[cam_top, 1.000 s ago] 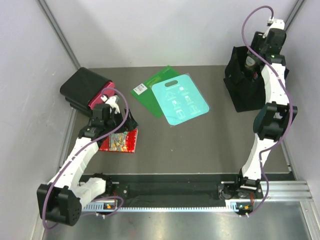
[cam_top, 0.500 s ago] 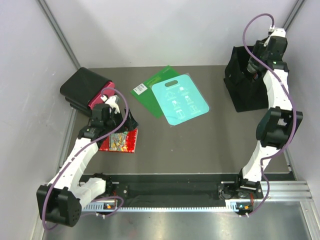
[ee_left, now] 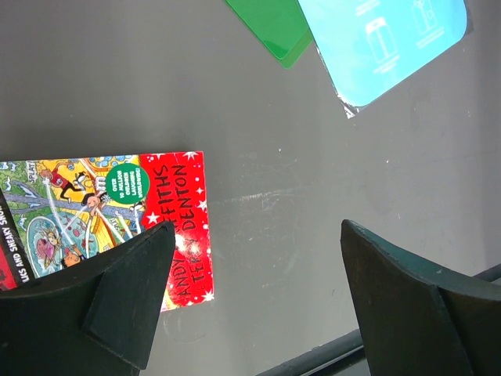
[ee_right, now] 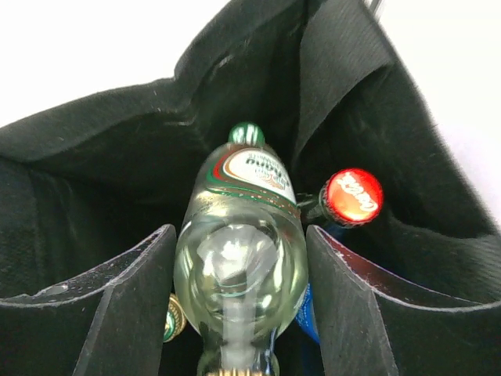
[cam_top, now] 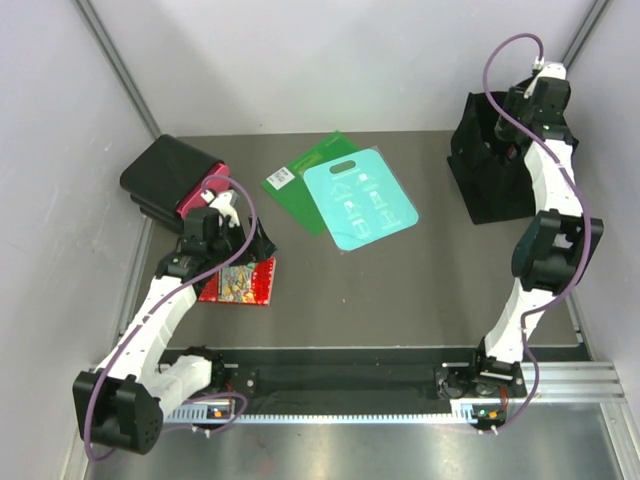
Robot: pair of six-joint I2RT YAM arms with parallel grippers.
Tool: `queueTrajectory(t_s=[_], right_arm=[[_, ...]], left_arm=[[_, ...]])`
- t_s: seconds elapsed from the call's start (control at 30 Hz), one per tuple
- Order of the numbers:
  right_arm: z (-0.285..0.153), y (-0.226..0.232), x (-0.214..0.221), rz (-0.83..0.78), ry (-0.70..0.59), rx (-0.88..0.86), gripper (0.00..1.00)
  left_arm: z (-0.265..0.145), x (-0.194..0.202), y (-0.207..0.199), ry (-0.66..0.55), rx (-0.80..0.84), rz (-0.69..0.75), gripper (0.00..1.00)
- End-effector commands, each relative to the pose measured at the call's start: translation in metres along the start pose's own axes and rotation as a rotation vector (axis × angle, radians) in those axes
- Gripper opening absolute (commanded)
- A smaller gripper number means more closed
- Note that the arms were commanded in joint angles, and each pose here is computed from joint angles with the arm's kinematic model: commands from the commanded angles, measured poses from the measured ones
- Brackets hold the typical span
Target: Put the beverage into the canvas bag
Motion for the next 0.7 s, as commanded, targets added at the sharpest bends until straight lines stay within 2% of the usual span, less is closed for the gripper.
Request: queueTrajectory(t_s=[0.0,0.27,0.67], right_arm=[[-0.010,-0.008,-0.056,0.013,-0.172,0.011,0.00],[-0.047,-0.016,-0.088,0.008,-0.239,0.043,0.00],[-0.066,-0.016,-0.089,0.013,-0.233,0.037,0.00]], left_arm=[[0.001,-0.008,-0.005,-0.040,0.028,0.018,0.91],[-0.001,-0.008,-0.008,-0.045,0.040,0.018,0.91],[-0.002,-0.009,-0.009,-0.050,0.046,0.017,0.91]])
Point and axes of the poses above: each gripper's point midway between its finger pads, its own z axis out along the fingers, its own y axis along the line the jaws close on, x = y × z, the point moved 2 cm from there along -z, back along the fingers, and after that the axes turned 2 degrees about -z, right-handed, at the moved point
